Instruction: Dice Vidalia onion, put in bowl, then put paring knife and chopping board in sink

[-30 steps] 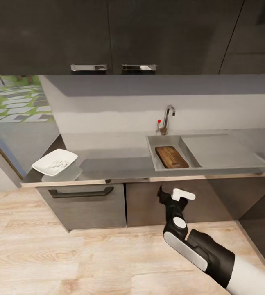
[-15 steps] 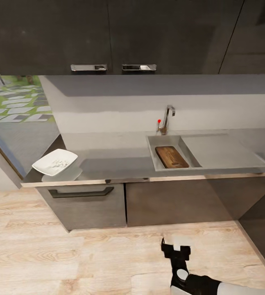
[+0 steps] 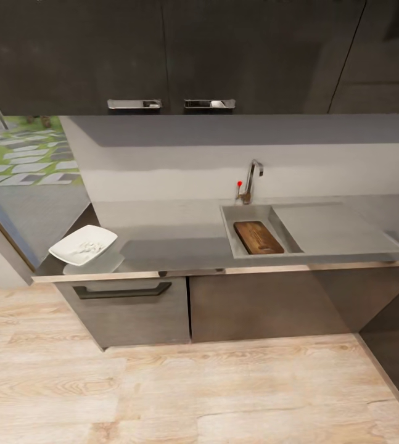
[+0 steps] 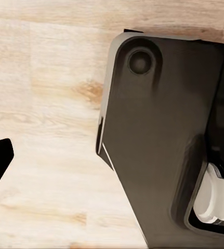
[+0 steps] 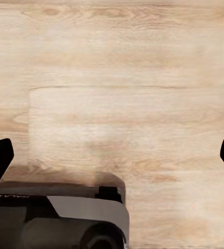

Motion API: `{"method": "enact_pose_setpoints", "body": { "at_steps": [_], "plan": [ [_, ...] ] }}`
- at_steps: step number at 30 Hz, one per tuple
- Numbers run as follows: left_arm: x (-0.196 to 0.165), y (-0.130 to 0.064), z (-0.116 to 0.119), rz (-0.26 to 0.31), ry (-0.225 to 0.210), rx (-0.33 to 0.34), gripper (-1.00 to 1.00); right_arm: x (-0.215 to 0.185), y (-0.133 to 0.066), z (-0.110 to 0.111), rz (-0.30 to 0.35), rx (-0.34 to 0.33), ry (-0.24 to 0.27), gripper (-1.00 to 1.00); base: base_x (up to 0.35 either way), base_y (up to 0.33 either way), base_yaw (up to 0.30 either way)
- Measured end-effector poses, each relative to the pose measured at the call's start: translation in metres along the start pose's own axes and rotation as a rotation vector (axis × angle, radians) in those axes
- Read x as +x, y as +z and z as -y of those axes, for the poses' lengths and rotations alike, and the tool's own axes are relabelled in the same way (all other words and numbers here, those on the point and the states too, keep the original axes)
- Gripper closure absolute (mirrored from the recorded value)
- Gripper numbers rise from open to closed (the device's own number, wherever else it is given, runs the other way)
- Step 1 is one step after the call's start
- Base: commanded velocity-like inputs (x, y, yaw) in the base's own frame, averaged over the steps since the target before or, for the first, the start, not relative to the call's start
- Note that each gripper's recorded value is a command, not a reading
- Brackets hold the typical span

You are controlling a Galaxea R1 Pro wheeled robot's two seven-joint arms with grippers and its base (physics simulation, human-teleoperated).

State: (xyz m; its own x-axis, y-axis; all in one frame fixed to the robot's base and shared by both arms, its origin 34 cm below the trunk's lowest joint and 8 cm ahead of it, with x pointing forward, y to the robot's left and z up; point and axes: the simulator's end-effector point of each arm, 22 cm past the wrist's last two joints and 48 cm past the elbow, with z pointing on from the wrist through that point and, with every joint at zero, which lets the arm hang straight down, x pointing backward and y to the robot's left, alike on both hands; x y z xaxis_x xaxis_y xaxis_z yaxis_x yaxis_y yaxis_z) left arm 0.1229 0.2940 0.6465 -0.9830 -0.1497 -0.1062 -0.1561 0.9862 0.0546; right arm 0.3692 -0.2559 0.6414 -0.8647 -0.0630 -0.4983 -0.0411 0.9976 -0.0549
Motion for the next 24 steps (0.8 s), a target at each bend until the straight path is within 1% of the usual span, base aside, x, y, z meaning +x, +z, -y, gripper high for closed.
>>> {"method": "enact_pose_setpoints", "body": {
  "at_steps": [1,3,4,7,8,12,13,15,16,18,20,21,22,24],
  "plan": [
    [0.002,0.000,-0.001,-0.006,0.001,-0.002,-1.00,0.007,-0.002,0.007,-0.009,0.014,-0.007,-1.00,0.000,0.000,0.000],
    [0.006,0.003,-0.003,-0.020,0.001,-0.005,-1.00,0.029,-0.008,0.028,-0.038,0.059,-0.016,-1.00,0.000,0.000,0.000],
    [0.010,0.004,-0.004,-0.032,0.001,-0.007,-1.00,0.041,-0.012,0.039,-0.059,0.090,0.001,-1.00,0.000,0.000,0.000],
    [0.017,0.007,-0.007,-0.056,0.002,-0.014,-1.00,0.066,-0.021,0.061,-0.103,0.148,0.051,-1.00,0.000,0.000,0.000],
    [0.022,0.008,-0.009,-0.070,0.003,-0.017,-1.00,0.079,-0.027,0.067,-0.124,0.165,0.065,-1.00,0.000,0.000,0.000],
    [0.032,0.009,-0.011,-0.094,0.003,-0.022,-1.00,0.108,-0.042,0.070,-0.170,0.176,0.073,-1.00,0.000,0.000,0.000],
    [0.036,0.008,-0.012,-0.102,0.003,-0.024,-1.00,0.116,-0.045,0.069,-0.192,0.175,0.070,-1.00,0.000,0.000,0.000],
    [0.043,0.008,-0.013,-0.117,0.003,-0.026,-1.00,0.134,-0.050,0.064,-0.264,0.165,0.058,-1.00,0.000,0.000,0.000],
    [0.046,0.008,-0.014,-0.123,0.003,-0.027,-1.00,0.138,-0.051,0.063,-0.287,0.161,0.053,-1.00,0.000,0.000,0.000],
    [0.061,0.006,-0.015,-0.154,0.003,-0.030,-1.00,0.152,-0.055,0.054,-0.352,0.135,0.045,-1.00,0.000,0.000,0.000],
    [0.079,0.004,-0.016,-0.189,0.004,-0.033,-1.00,0.169,-0.061,0.033,-0.442,0.050,0.044,-1.00,0.000,0.000,0.000],
    [0.090,0.002,-0.016,-0.213,0.003,-0.034,-1.00,0.181,-0.067,0.021,-0.507,-0.001,0.046,-1.00,0.000,0.000,0.000],
    [0.096,0.001,-0.016,-0.225,0.002,-0.034,-1.00,0.185,-0.070,0.018,-0.532,-0.019,0.048,-1.00,0.000,0.000,0.000],
    [0.109,-0.002,-0.014,-0.250,-0.001,-0.034,-1.00,0.189,-0.072,0.014,-0.554,-0.037,0.053,-1.00,0.000,0.000,0.000]
  ]
}}
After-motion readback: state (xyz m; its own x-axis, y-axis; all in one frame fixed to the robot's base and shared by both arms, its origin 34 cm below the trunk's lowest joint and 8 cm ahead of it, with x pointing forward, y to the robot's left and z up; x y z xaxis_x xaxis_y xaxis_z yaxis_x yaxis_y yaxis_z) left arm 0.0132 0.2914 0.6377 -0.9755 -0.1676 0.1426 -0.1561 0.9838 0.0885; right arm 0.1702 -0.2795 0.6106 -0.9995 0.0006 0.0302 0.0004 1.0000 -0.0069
